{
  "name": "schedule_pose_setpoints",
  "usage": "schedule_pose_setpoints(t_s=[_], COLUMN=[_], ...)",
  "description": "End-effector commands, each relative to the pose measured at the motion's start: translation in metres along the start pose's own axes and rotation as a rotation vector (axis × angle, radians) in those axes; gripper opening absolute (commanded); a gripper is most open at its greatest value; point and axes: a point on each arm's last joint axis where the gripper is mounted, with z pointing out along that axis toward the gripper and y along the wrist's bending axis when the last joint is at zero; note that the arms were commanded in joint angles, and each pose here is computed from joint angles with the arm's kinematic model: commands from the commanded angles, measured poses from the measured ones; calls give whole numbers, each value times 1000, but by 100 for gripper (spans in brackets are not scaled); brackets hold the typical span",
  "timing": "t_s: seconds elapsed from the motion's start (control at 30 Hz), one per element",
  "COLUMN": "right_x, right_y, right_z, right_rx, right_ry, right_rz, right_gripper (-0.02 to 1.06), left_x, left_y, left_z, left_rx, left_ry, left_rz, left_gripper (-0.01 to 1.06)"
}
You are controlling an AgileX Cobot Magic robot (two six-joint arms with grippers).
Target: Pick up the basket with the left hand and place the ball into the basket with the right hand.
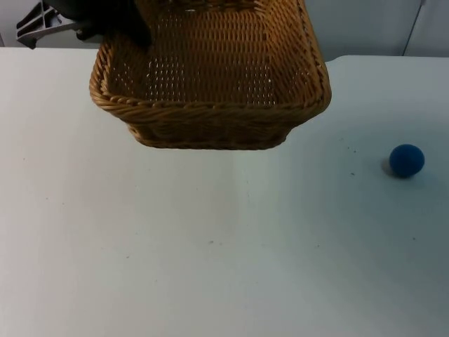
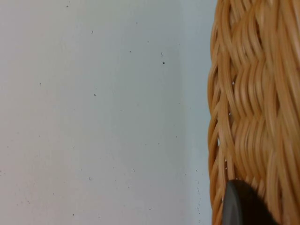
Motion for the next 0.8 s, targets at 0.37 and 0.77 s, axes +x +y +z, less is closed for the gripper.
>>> schedule_pose_setpoints(t_s=[0.37, 0.77], right_x=[-16, -103], right_y=[0, -2], right_z=[10, 106], right_rx=[5, 5], right_ry=[46, 138], right_rz=[6, 13], right_gripper=[104, 104], left_x=[-6, -5], left_y=[-4, -3], left_z=[-7, -6], left_rx=[9, 7], left_ry=[-46, -44], left_rz=[7, 8], left_gripper=[0, 0])
